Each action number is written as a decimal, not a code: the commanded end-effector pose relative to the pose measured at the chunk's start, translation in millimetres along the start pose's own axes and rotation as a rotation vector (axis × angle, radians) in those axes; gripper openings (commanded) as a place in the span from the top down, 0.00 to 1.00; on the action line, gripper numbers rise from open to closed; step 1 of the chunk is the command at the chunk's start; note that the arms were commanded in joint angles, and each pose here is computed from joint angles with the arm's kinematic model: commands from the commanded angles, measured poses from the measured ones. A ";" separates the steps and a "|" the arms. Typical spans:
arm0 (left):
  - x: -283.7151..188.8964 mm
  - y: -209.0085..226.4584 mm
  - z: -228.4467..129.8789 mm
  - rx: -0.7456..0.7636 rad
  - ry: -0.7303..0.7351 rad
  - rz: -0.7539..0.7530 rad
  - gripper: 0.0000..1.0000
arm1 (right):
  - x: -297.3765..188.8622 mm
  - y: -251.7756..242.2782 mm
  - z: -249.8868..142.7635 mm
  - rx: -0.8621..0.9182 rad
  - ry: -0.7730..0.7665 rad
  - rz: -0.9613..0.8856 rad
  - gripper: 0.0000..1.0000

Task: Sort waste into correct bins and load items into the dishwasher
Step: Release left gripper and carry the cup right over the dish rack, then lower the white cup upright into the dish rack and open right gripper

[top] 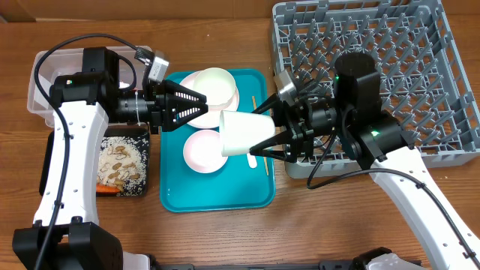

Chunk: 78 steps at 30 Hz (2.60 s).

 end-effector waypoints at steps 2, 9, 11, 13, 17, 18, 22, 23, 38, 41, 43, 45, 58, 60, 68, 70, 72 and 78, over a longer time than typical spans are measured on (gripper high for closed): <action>1.3 1.5 -2.0 -0.017 0.011 0.005 0.62 | -9.0 8.6 12.1 -0.024 -0.016 0.005 0.67; 1.3 0.7 -2.9 -0.029 0.012 0.004 0.64 | -28.3 -23.6 14.4 0.105 -0.049 -0.228 0.68; 1.3 0.5 -3.3 -0.034 0.013 0.004 0.64 | -36.1 -34.0 14.9 0.137 -0.064 -0.307 0.68; 1.2 0.1 -3.7 -0.040 0.014 0.004 0.65 | -45.1 -46.0 15.3 0.178 -0.084 -0.402 0.68; 1.2 0.8 -5.3 -0.046 0.023 0.012 0.66 | -66.3 -70.7 11.7 0.262 -0.123 -0.612 0.68; 1.3 0.9 -5.7 -0.048 0.026 0.014 0.66 | -72.3 -76.8 8.5 0.284 -0.126 -0.670 0.68; 1.5 1.4 -7.6 -0.057 0.036 0.021 0.66 | -92.7 -94.1 -6.7 0.360 -0.115 -0.868 0.68; 1.4 1.6 -8.0 -0.058 0.039 0.024 0.66 | -97.1 -97.1 -11.1 0.379 -0.109 -0.911 0.68; -3.2 21.4 -30.5 -0.162 0.194 0.195 0.61 | -167.3 -68.0 -11.3 0.626 0.010 -1.508 0.69; -3.9 23.2 -32.5 -0.173 0.208 0.212 0.59 | -179.9 -60.8 -23.8 0.678 0.058 -1.615 0.69; -3.2 22.8 -32.6 -0.172 0.209 0.209 0.59 | -192.4 -57.2 -39.1 0.744 0.103 -1.724 0.69; -1.6 22.2 -32.8 -0.170 0.212 0.206 0.55 | -198.0 -58.1 -47.7 0.768 0.146 -1.772 0.69; 2.4 21.0 -33.0 -0.160 0.220 0.197 0.00 | -218.6 -103.1 -104.5 0.966 0.339 -1.811 0.71; 2.4 20.9 -33.0 -0.161 0.220 0.197 0.00 | -228.5 -100.7 -108.7 1.001 0.335 -1.825 0.72; 2.4 20.9 -33.0 -0.161 0.220 0.197 0.00 | -248.1 -95.7 -115.9 1.118 0.246 -1.702 0.73; 2.4 20.9 -33.0 -0.161 0.220 0.197 0.00 | -250.2 -95.1 -116.4 1.126 0.238 -1.701 0.73; 2.4 20.9 -33.0 -0.161 0.220 0.197 0.00 | -249.5 -94.9 -116.7 1.129 0.237 -1.695 0.73; 2.3 21.1 -33.1 -0.160 0.221 0.198 0.00 | -247.5 -91.2 -120.1 1.150 0.260 -1.689 0.73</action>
Point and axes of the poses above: each gripper's point midway between its finger pads, its own x axis out along the fingers, its own y axis along the line the jaws close on, z = x × y, the point moved 4 cm from there along -x, back along the fingers, and after that the axes turned 1 degree about x, right-handed, at the moved point
